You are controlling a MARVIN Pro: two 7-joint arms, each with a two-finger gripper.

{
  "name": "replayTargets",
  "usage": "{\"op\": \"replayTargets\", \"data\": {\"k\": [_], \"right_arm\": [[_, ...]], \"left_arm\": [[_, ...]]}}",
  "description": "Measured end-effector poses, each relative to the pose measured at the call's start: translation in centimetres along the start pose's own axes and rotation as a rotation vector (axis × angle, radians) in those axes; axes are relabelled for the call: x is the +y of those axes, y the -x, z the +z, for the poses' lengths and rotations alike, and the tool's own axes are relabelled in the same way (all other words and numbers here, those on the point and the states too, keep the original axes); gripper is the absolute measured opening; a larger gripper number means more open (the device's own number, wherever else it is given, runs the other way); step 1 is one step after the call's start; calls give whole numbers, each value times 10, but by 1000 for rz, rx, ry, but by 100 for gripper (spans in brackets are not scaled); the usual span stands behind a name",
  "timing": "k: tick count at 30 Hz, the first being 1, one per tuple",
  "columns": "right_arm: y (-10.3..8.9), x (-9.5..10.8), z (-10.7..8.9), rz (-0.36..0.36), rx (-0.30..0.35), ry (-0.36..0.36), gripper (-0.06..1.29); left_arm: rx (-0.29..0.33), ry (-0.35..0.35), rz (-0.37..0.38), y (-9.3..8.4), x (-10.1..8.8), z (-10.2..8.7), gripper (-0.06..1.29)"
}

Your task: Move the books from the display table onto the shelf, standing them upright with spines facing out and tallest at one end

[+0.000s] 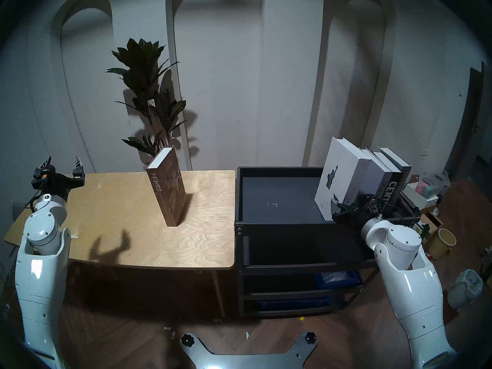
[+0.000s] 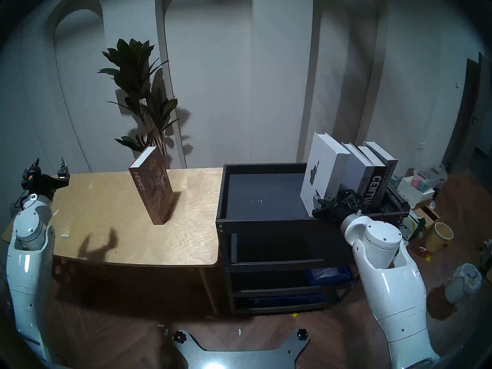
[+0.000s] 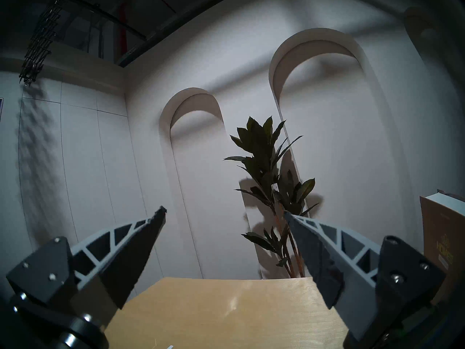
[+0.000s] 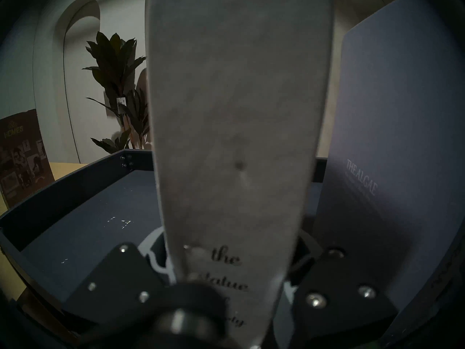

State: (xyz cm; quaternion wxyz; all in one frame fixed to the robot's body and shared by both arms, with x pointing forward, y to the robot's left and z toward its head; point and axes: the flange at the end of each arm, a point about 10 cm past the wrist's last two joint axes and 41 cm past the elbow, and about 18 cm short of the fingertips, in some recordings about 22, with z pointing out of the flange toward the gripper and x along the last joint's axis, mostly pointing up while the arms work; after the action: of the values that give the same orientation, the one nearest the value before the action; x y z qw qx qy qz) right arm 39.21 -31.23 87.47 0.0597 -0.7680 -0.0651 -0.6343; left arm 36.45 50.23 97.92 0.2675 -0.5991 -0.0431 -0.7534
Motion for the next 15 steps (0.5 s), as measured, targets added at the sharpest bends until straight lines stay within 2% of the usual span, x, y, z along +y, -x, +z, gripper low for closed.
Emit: {"op": "replayTargets", "data": {"k": [7, 12, 15], "right_arm": [[4, -1, -4, 6, -5, 13, 46], [4, -1, -6, 8, -5, 17, 55], [3, 1, -7, 10, -4, 19, 55]], "left_arm": [[2, -3, -3, -1, -2, -1, 125], [4, -1, -7, -2, -2, -2, 125], [8, 0, -9, -3, -1, -2, 125]]}}
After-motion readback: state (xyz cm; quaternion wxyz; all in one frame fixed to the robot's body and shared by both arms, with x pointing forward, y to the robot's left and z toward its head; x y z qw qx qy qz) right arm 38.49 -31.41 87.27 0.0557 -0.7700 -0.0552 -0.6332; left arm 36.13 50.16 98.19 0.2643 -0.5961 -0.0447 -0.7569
